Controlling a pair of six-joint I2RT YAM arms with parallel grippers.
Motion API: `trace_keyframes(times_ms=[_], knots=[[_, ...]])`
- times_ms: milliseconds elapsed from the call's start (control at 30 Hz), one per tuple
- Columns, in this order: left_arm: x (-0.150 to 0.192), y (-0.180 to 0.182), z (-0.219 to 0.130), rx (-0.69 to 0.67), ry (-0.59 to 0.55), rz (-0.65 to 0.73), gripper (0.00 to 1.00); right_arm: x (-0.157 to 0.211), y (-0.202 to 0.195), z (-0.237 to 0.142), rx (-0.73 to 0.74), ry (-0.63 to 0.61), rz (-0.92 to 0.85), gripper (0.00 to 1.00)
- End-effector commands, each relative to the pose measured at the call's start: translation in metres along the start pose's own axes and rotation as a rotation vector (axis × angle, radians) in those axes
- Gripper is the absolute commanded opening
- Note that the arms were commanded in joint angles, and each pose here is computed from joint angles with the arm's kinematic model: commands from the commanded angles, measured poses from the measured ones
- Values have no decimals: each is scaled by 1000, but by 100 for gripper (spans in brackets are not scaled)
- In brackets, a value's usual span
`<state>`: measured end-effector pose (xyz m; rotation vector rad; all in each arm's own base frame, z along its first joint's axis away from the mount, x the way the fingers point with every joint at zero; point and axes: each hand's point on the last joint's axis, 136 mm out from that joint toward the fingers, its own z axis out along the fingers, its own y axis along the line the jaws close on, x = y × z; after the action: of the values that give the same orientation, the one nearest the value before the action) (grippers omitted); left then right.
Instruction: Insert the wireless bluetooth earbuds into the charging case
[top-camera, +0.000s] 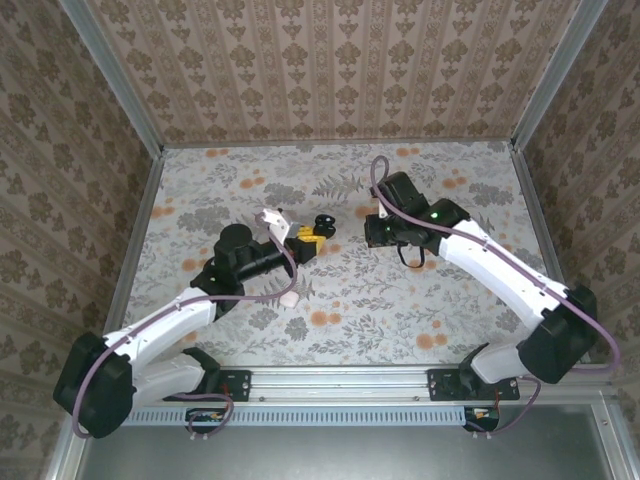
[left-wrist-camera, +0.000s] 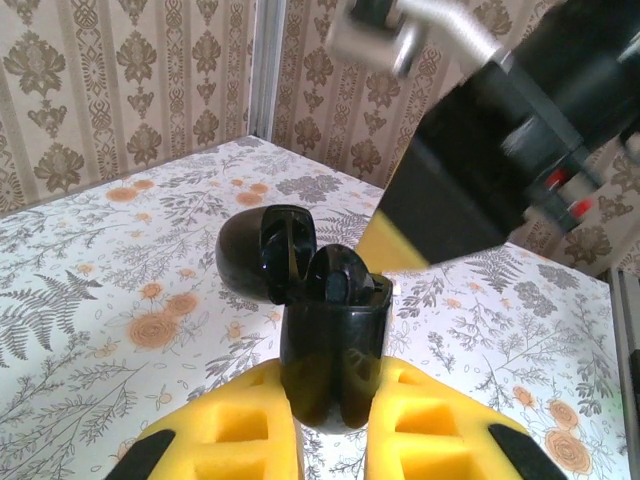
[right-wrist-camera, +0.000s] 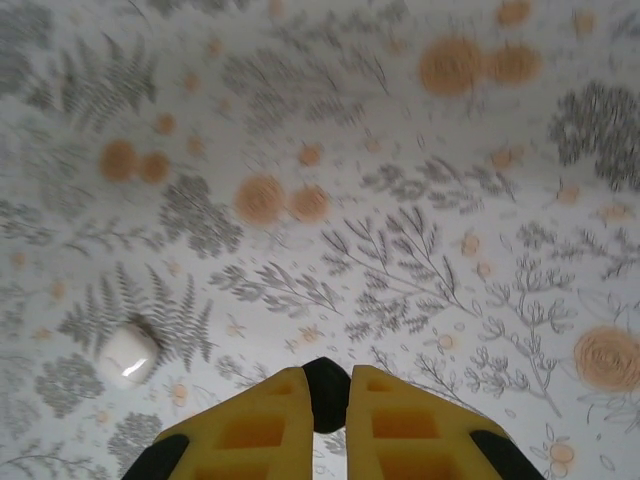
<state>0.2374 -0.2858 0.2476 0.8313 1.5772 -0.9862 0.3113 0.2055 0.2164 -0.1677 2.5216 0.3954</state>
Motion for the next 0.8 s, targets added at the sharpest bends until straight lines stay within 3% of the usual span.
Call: trace_keyframes(times_ms=[0, 333, 767], knots=[[-27, -8, 1, 46, -73, 37, 0, -23, 11, -35, -20, -123, -72, 11], [-31, -11, 3, 59, -79, 33, 0, -46, 57, -80, -174, -265, -160, 12], [-35, -18, 4, 84, -86, 25, 0, -55, 95, -93, -263, -336, -282, 11]])
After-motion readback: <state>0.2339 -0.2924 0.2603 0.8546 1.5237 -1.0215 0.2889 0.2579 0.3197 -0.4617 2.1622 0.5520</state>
